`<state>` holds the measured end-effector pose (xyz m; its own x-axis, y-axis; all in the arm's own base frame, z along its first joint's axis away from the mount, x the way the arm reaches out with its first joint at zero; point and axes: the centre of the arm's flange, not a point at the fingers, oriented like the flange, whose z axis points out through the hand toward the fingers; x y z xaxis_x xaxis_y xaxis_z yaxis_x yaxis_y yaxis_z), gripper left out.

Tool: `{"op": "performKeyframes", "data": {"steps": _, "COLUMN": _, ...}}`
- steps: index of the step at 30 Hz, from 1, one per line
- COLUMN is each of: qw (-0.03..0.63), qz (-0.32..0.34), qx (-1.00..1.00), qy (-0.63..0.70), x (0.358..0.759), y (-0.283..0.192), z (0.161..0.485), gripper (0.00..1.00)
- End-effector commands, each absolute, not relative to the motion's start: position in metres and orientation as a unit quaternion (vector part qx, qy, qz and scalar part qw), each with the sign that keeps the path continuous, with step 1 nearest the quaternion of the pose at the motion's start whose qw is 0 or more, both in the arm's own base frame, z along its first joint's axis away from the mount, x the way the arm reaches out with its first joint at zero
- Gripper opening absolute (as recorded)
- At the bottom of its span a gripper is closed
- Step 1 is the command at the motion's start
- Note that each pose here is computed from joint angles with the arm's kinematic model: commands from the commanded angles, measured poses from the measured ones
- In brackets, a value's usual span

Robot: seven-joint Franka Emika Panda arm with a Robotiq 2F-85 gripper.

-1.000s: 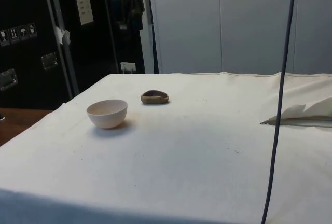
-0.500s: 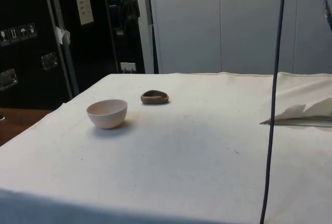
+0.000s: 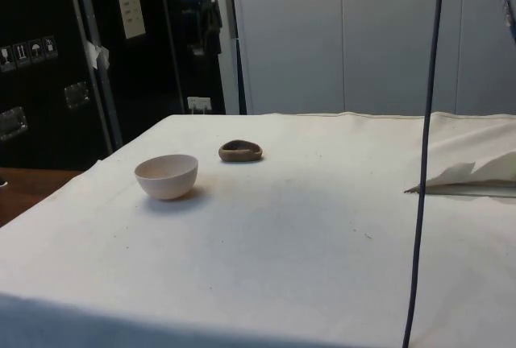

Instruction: Pour the coffee beans from the cup into the bowl.

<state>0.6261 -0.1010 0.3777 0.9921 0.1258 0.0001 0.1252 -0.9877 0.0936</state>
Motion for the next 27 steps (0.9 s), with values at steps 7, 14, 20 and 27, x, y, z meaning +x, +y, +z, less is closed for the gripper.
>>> {"op": "performKeyframes", "data": {"steps": 7, "qw": 0.048, "qz": -0.003, "qx": 0.996, "qy": 0.08, "x": 0.624, "y": -0.111, "z": 0.372, "gripper": 1.0}}
{"op": "performKeyframes", "data": {"steps": 14, "qw": 0.049, "qz": -0.004, "qx": 0.993, "qy": 0.104, "x": 0.623, "y": -0.123, "z": 0.365, "gripper": 1.0}}
{"op": "performKeyframes", "data": {"steps": 20, "qw": 0.051, "qz": -0.009, "qx": 0.991, "qy": 0.121, "x": 0.622, "y": -0.131, "z": 0.358, "gripper": 1.0}}
{"op": "performKeyframes", "data": {"steps": 27, "qw": 0.052, "qz": -0.016, "qx": 0.988, "qy": 0.147, "x": 0.622, "y": -0.135, "z": 0.349, "gripper": 1.0}}
